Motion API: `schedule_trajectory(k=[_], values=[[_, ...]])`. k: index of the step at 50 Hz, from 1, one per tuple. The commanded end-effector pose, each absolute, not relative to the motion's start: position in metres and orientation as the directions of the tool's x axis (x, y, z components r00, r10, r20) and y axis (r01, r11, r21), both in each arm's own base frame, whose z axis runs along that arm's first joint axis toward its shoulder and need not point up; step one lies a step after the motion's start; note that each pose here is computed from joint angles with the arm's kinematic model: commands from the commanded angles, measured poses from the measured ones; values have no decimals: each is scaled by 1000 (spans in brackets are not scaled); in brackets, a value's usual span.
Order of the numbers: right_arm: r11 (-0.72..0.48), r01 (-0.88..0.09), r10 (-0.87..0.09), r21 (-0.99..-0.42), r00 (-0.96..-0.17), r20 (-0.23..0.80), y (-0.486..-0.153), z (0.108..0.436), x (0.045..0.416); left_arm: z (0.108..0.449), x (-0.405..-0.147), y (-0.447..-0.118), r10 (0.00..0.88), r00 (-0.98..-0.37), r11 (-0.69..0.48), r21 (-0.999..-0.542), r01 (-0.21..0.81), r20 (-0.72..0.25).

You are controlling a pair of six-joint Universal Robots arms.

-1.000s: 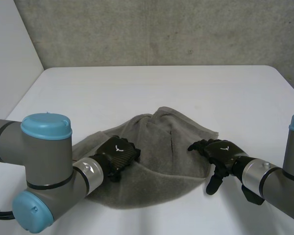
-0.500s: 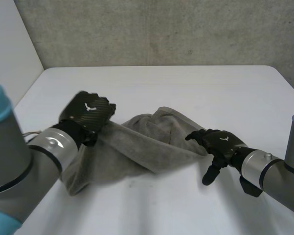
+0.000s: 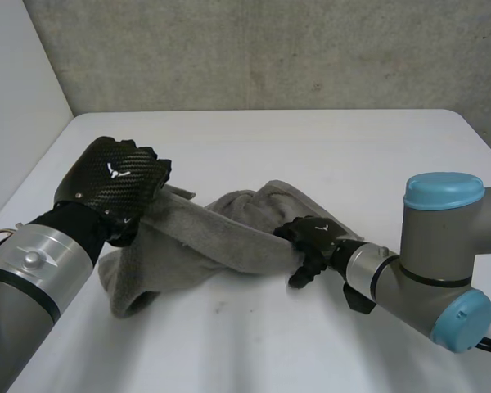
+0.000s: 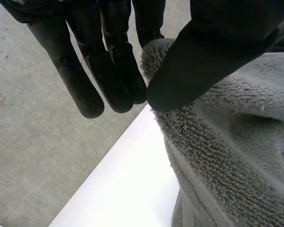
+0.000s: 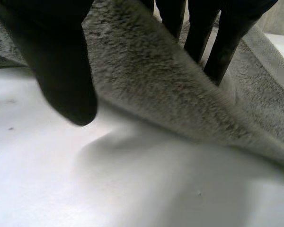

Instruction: Fold the towel.

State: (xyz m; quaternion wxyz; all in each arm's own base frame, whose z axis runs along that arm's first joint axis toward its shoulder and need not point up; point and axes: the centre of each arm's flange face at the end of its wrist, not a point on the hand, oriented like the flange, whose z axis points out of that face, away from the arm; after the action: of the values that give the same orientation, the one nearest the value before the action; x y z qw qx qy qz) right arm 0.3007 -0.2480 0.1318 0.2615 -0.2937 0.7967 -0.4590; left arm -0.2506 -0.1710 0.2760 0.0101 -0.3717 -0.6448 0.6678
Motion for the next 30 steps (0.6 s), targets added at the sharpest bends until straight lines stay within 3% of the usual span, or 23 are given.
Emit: schedule_trajectory(k=[1,3,6,8,9,11,12,13,14,16,18,19,20,21,22,23,24,25,26,27,28,29,30], values=[[224,-158,-647,-962,-762,-26,-278,164,300,284,-245,-198,431,-761,-176,-872,457,-485],[35,-105,-613,-994,-787,61,-295,208,303,289,-248,-211,409,-773,-199,-874,444,-485],[-81,-85,-599,-993,-792,116,-302,231,305,306,-258,-240,352,-801,-272,-872,407,-484],[-332,-45,-543,-942,-808,230,-314,276,310,322,-264,-254,316,-821,-328,-866,376,-476],[-333,-45,-542,-942,-808,231,-314,276,310,344,-270,-267,276,-846,-403,-854,330,-457],[-583,4,-451,-812,-833,319,-315,325,314,369,-274,-278,237,-876,-482,-834,269,-419],[-584,5,-451,-812,-834,320,-315,325,314,394,-277,-286,204,-907,-562,-802,200,-369],[-680,28,-403,-732,-849,342,-313,345,314,394,-277,-286,204,-907,-563,-802,199,-369],[-747,38,-356,-664,-866,352,-311,360,314,415,-277,-290,186,-932,-630,-766,129,-311],[-775,41,-336,-631,-872,355,-310,365,313,430,-276,-292,179,-950,-673,-737,71,-255],[-767,33,-337,-641,-870,359,-309,365,313,436,-274,-294,184,-960,-693,-721,24,-209],[-731,15,-357,-682,-861,363,-309,357,313,434,-274,-294,195,-964,-686,-728,0,-184],[-730,15,-357,-683,-861,363,-309,357,313,419,-273,-294,209,-962,-641,-768,2,-177],[-673,-15,-385,-740,-846,368,-308,346,312,419,-273,-294,209,-962,-640,-768,2,-177],[-597,-55,-419,-801,-829,370,-308,332,309,395,-273,-293,225,-955,-576,-817,27,-191],[-596,-56,-419,-801,-829,370,-308,332,309,395,-273,-293,225,-955,-575,-818,28,-191],[-510,-101,-458,-854,-809,369,-304,319,306,370,-271,-289,242,-947,-501,-863,63,-210],[-509,-102,-458,-855,-808,369,-304,318,306,344,-268,-281,262,-938,-421,-901,100,-227],[-403,-155,-508,-902,-781,362,-298,301,304,344,-268,-281,262,-938,-420,-902,101,-227],[-297,-215,-551,-930,-758,351,-290,284,301,316,-263,-273,283,-928,-331,-933,144,-244],[-296,-215,-551,-931,-757,350,-290,284,301,287,-259,-262,310,-915,-236,-953,188,-257],[-197,-277,-587,-940,-735,340,-281,268,297,287,-258,-262,310,-915,-235,-954,188,-257],[-103,-342,-623,-934,-710,328,-270,251,292,259,-253,-250,335,-903,-143,-962,232,-268]])
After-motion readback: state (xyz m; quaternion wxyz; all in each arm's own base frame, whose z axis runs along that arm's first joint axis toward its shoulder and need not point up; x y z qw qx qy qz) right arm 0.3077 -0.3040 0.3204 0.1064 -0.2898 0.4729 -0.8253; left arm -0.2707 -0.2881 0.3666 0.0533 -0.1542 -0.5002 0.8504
